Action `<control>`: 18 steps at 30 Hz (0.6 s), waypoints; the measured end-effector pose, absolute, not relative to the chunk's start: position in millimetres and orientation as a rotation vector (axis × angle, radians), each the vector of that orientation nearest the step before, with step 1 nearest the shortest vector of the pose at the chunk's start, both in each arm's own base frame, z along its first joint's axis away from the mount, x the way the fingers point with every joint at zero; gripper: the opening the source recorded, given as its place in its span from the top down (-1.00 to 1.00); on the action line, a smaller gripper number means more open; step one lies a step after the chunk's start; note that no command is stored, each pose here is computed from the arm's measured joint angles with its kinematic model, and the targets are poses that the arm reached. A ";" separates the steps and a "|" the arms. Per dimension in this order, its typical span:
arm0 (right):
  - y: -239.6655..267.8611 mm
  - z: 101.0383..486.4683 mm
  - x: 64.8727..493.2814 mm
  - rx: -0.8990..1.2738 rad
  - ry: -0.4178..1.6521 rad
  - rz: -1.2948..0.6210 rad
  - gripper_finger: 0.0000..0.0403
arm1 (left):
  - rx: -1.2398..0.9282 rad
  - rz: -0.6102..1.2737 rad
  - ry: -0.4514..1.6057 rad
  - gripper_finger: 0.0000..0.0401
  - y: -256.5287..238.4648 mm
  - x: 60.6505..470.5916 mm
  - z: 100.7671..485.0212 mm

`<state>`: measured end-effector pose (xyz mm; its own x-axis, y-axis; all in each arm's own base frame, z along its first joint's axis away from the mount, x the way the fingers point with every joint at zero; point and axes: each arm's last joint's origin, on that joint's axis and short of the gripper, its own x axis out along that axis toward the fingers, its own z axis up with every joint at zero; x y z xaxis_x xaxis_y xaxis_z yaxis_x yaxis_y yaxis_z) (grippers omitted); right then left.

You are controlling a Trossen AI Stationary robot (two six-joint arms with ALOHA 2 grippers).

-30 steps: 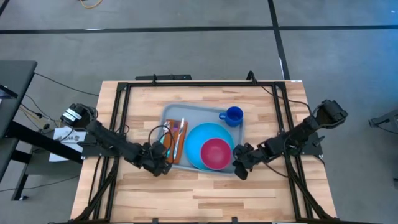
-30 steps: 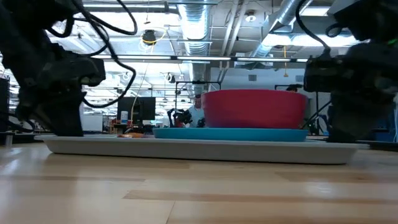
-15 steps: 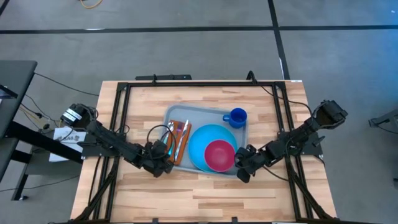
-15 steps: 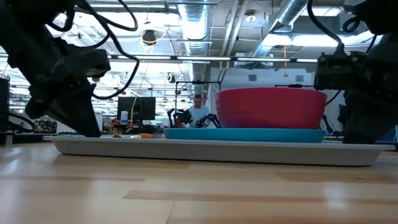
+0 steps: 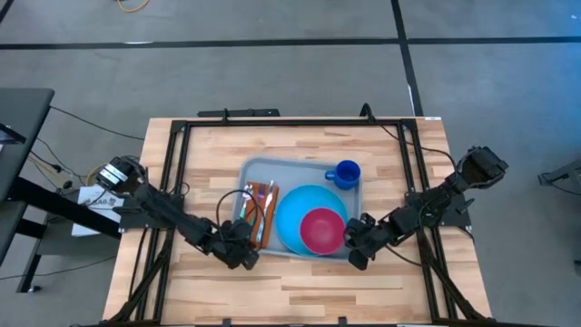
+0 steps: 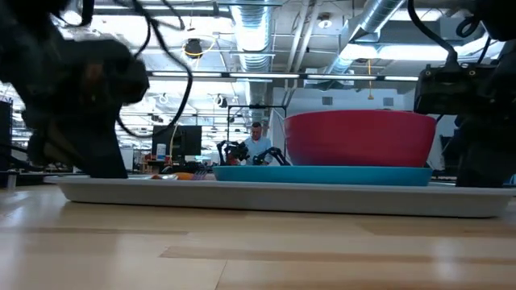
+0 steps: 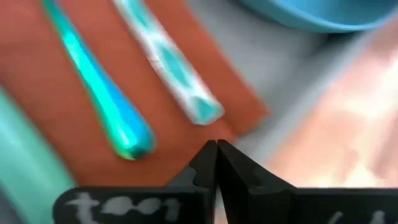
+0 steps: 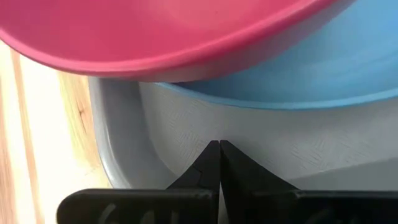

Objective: Set up tray
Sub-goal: Move the gray tray to the center of the table

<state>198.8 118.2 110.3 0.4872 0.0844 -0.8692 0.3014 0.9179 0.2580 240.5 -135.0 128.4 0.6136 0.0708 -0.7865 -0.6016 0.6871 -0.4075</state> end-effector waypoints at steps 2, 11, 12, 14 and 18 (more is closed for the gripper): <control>118.2 110.3 198.3 0.403 1.066 -0.137 1.00 | -0.732 0.397 0.848 1.00 -142.1 244.2 137.1; 125.8 110.2 193.4 0.379 1.072 -0.106 1.00 | -0.766 0.360 0.905 1.00 -160.2 244.4 151.0; 127.7 110.2 192.1 0.373 1.074 -0.097 1.00 | -0.769 0.362 0.903 1.00 -160.8 244.1 151.0; 132.6 110.2 188.8 0.361 1.079 -0.073 1.00 | -0.777 0.367 0.900 1.00 -162.1 243.0 151.0; 139.0 110.2 183.8 0.330 1.075 -0.053 1.00 | -0.742 0.374 0.866 1.00 -164.5 242.8 153.3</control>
<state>183.8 139.0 110.2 0.4790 0.1171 -0.8699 0.2018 0.9498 0.2390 242.8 -164.5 153.3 0.6057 0.0060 -0.7956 -0.5755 0.6939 -0.4329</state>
